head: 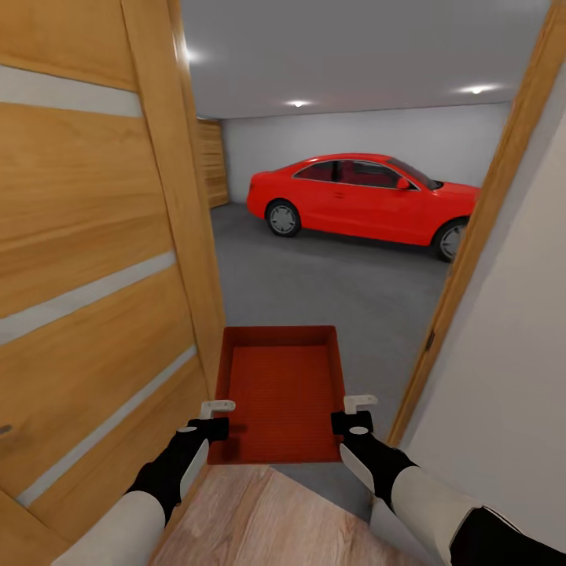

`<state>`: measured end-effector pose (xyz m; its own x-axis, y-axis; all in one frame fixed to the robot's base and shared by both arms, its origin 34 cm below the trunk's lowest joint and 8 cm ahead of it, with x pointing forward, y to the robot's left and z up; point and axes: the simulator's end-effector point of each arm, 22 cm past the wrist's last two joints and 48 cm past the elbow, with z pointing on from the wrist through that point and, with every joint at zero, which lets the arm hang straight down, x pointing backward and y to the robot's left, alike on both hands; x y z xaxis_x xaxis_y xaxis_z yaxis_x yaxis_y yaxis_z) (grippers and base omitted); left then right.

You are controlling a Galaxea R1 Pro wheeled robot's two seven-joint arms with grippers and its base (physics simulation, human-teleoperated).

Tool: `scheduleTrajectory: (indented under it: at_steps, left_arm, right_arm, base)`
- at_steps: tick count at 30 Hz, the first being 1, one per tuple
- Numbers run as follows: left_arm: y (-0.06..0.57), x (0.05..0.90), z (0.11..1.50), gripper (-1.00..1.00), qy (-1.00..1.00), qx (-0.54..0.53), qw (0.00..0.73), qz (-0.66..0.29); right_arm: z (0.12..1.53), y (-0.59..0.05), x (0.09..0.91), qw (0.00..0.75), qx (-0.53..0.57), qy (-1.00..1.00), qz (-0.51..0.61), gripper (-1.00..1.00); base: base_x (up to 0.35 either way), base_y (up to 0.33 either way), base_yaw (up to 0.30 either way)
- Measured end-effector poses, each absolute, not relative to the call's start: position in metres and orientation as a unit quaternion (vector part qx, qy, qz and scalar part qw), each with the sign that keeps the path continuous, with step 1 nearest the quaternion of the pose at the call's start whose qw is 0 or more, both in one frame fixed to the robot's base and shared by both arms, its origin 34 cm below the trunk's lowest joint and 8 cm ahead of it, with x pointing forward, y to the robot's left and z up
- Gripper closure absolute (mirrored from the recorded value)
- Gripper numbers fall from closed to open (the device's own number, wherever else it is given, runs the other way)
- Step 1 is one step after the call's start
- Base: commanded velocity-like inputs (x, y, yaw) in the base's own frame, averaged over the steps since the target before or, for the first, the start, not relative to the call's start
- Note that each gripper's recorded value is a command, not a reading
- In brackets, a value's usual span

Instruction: Move the two storage containers from the living room to the garage. In the garage, place one container on the floor and stack the other container on top of it (either order is fine).

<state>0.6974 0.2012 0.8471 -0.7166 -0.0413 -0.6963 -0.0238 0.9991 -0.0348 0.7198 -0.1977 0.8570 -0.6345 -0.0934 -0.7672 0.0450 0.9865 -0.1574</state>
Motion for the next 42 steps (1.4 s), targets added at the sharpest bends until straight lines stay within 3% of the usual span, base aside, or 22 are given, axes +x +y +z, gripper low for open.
scheduleTrajectory:
  at_steps: [42]
  left_arm:
    - [0.2010,0.6992,0.8485,1.00,0.925,-0.017,0.380,-0.011]
  right_arm:
    - [0.8577,-0.1979,0.7210,0.431,-0.012,0.899,-0.081,1.00]
  base:
    - [0.021,0.015,0.000]
